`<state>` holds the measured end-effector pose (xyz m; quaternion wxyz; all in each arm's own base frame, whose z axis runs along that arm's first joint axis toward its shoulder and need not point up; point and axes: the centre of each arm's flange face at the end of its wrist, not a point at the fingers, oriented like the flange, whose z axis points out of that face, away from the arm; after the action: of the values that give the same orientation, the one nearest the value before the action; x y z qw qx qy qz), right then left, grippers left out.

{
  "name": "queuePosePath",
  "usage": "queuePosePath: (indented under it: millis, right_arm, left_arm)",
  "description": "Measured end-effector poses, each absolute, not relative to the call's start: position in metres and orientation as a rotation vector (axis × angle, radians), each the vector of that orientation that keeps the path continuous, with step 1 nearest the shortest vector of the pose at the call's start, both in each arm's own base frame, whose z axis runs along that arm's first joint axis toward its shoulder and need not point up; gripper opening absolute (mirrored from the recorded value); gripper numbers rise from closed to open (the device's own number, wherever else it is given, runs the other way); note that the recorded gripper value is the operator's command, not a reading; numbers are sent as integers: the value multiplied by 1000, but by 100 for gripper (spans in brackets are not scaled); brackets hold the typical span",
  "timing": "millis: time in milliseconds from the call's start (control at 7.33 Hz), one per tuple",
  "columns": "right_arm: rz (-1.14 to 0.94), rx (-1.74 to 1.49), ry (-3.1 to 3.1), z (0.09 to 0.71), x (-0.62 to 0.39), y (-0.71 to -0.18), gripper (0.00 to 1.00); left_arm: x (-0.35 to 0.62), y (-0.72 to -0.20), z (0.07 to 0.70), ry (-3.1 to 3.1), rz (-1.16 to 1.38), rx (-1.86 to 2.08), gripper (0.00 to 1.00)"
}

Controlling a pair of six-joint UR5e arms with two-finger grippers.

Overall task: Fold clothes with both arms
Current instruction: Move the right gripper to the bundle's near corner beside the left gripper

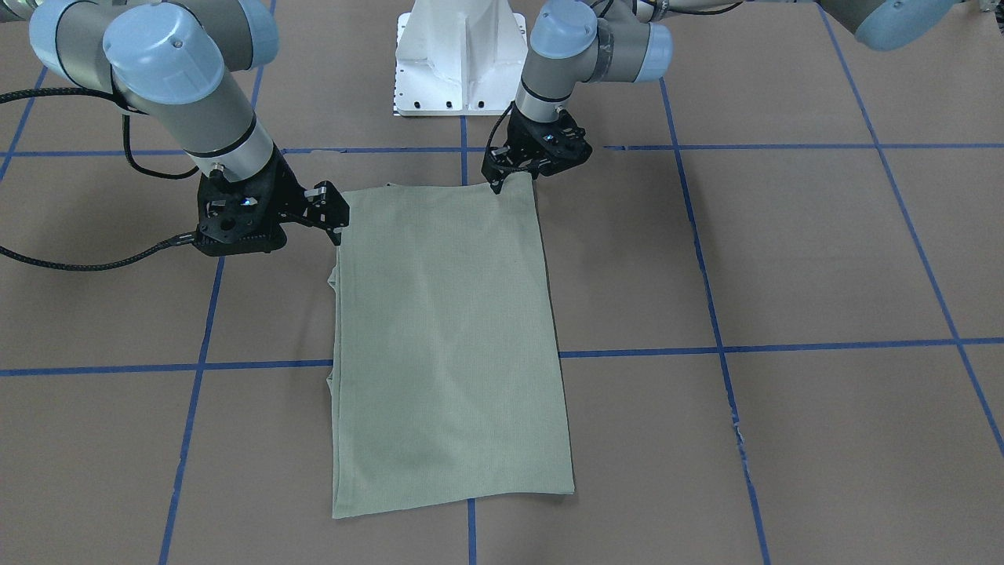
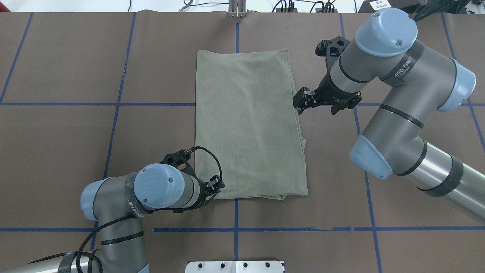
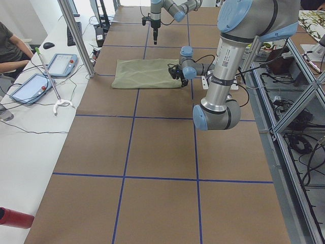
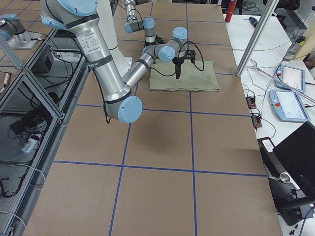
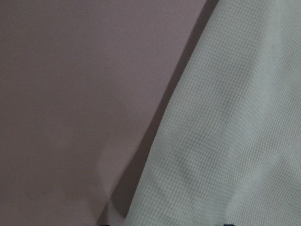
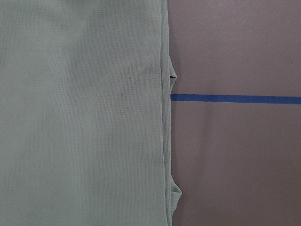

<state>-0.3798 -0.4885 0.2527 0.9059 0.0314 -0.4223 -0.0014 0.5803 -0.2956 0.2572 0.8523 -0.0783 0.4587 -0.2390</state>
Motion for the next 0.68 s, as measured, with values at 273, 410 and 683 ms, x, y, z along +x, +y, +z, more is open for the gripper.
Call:
queuePosePath:
  millis: [273, 410, 683]
  right_arm:
    - [-2, 65, -871, 253, -380, -489, 100]
    - [-2, 65, -871, 253, -380, -489, 100]
    - [-1, 66, -870, 253, -380, -489, 100]
  left_arm:
    - [580, -296, 259, 948, -509, -162, 75]
    - [579, -297, 260, 935, -515, -157, 72]
    - [578, -298, 260, 923, -521, -152, 68]
